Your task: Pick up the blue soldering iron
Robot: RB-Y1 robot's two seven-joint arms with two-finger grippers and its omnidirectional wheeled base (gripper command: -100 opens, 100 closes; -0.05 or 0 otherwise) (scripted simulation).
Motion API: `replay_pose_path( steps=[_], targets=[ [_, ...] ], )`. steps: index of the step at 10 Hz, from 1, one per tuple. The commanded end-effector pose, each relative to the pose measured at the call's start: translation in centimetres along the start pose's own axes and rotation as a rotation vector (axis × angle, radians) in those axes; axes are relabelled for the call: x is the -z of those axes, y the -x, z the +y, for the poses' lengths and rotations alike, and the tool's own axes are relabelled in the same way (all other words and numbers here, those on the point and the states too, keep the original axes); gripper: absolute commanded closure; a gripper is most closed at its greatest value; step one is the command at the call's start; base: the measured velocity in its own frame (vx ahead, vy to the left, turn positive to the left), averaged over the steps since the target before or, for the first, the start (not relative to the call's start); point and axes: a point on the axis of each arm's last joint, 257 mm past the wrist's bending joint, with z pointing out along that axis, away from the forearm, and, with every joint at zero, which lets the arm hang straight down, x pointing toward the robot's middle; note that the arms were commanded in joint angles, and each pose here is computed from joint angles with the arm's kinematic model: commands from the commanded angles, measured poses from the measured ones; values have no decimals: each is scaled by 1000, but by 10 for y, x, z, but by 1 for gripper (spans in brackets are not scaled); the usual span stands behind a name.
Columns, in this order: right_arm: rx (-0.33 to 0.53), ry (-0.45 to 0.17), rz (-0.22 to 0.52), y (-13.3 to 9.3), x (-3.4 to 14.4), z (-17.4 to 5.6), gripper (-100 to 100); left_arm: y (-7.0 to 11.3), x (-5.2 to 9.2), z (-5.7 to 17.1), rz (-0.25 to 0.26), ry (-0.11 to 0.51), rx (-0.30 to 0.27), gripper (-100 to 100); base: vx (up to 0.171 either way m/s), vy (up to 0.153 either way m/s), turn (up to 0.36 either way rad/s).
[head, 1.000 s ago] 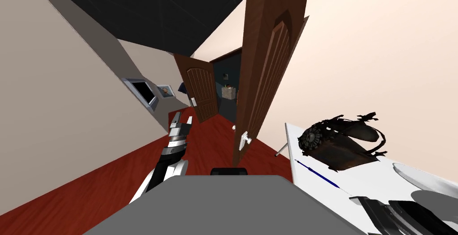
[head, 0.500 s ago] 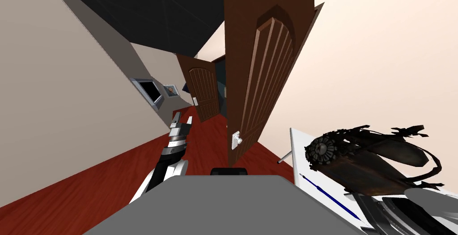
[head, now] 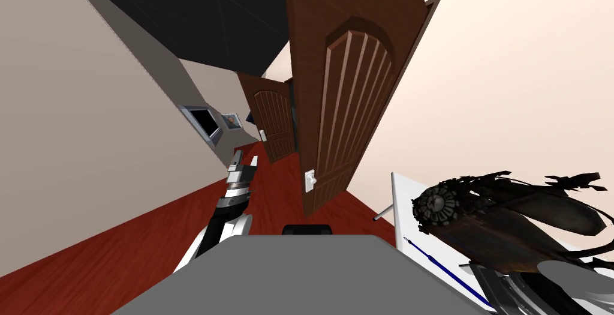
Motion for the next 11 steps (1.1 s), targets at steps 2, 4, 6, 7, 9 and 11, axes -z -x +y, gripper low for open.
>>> replay_pose_path(
  steps=[2,4,6,7,9,11],
  targets=[
    [0,0,0,0,0,0,100,0,0,0,0,0,0,0,0,0,0],
    [0,1,0,0,0,0,100,0,0,0,0,0,0,0,0,0,0],
    [0,1,0,0,0,0,0,0,0,0,0,0,0,0,0,0,0],
    [8,1,1,1,12,-8,100,0,0,0,0,0,0,0,0,20,-75],
    [14,2,1,2,22,-14,100,0,0,0,0,0,0,0,-2,32,-57],
    [13,1,2,0,21,-13,0,0,0,0,0,0,0,0,0,6,-5]
  ],
)
